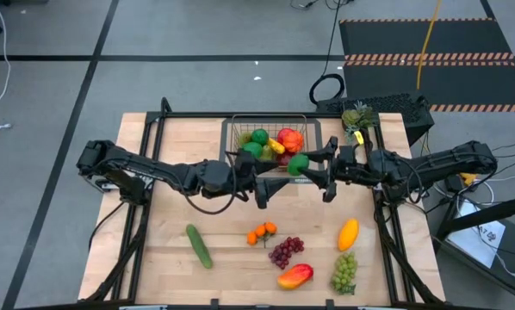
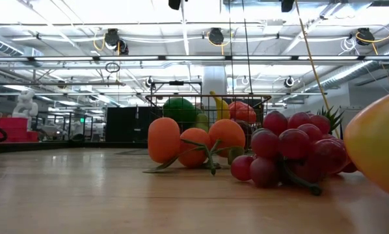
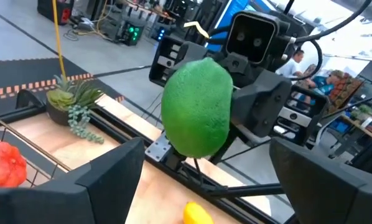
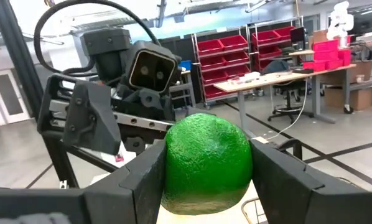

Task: Build produce basket
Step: Put the green lime into the brown wire basket

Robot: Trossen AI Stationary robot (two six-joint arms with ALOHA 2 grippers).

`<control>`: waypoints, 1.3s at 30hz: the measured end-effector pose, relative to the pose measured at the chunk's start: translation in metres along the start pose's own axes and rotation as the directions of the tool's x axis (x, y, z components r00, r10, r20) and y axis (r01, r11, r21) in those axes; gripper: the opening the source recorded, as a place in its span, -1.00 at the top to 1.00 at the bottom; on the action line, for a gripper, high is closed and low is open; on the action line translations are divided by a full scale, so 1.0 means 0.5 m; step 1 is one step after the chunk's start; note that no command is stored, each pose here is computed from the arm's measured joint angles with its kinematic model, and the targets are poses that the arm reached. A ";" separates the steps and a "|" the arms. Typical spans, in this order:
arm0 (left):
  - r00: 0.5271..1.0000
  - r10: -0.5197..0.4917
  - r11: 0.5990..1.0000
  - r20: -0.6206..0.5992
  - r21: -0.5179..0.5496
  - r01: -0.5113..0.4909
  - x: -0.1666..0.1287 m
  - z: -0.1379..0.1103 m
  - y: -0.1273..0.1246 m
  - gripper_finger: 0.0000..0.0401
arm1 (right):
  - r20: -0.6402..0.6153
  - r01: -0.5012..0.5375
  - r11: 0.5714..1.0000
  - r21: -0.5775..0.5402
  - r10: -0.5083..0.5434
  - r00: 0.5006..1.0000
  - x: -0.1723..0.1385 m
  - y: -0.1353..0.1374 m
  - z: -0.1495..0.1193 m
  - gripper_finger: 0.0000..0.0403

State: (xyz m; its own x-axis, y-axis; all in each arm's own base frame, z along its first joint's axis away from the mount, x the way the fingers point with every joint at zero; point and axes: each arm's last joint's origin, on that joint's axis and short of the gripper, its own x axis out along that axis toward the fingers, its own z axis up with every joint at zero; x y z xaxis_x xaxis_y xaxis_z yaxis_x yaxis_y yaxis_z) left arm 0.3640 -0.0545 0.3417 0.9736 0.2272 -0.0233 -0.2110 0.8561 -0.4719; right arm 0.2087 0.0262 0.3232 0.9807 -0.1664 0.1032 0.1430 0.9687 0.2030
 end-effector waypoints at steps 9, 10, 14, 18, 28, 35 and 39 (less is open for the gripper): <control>0.999 -0.031 1.000 -0.036 -0.006 0.030 0.038 -0.014 0.037 -0.71 | 0.000 0.001 1.000 -0.001 -0.001 1.000 0.000 0.000 0.000 -0.03; 0.999 -0.035 0.999 -0.033 -0.013 0.034 0.044 -0.016 0.041 -0.71 | 0.000 0.001 1.000 -0.002 -0.001 1.000 0.000 0.000 0.000 -0.03; 0.998 -0.066 0.997 -0.016 -0.033 0.065 0.065 -0.026 0.054 -0.70 | -0.001 0.001 1.000 -0.002 -0.001 1.000 0.000 -0.001 0.000 -0.03; 0.997 -0.071 0.997 -0.007 -0.038 0.071 0.071 -0.031 0.055 -0.70 | -0.005 0.001 1.000 -0.004 -0.001 1.000 0.000 -0.001 -0.001 -0.03; 0.996 -0.082 0.997 0.017 -0.012 0.083 0.071 -0.026 0.054 -0.48 | -0.020 0.003 1.000 -0.006 -0.003 1.000 0.000 -0.001 -0.004 -0.03; 0.996 -0.085 0.996 0.017 -0.020 0.085 0.071 -0.026 0.054 -0.19 | -0.024 0.004 1.000 -0.008 -0.004 1.000 0.000 -0.001 -0.005 -0.03; 0.996 -0.089 0.996 0.015 -0.018 0.089 0.071 -0.026 0.054 -0.10 | -0.024 0.005 1.000 -0.008 -0.005 1.000 0.000 -0.001 -0.005 -0.03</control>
State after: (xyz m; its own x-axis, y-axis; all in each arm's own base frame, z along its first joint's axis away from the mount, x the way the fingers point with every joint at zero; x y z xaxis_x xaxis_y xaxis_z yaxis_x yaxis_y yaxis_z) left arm 0.3941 -0.0295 0.3168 0.9871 0.1569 0.0316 -0.1217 0.8642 -0.4882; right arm 0.2090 0.0261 0.3207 0.9829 -0.1665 0.0787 0.1486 0.9694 0.1953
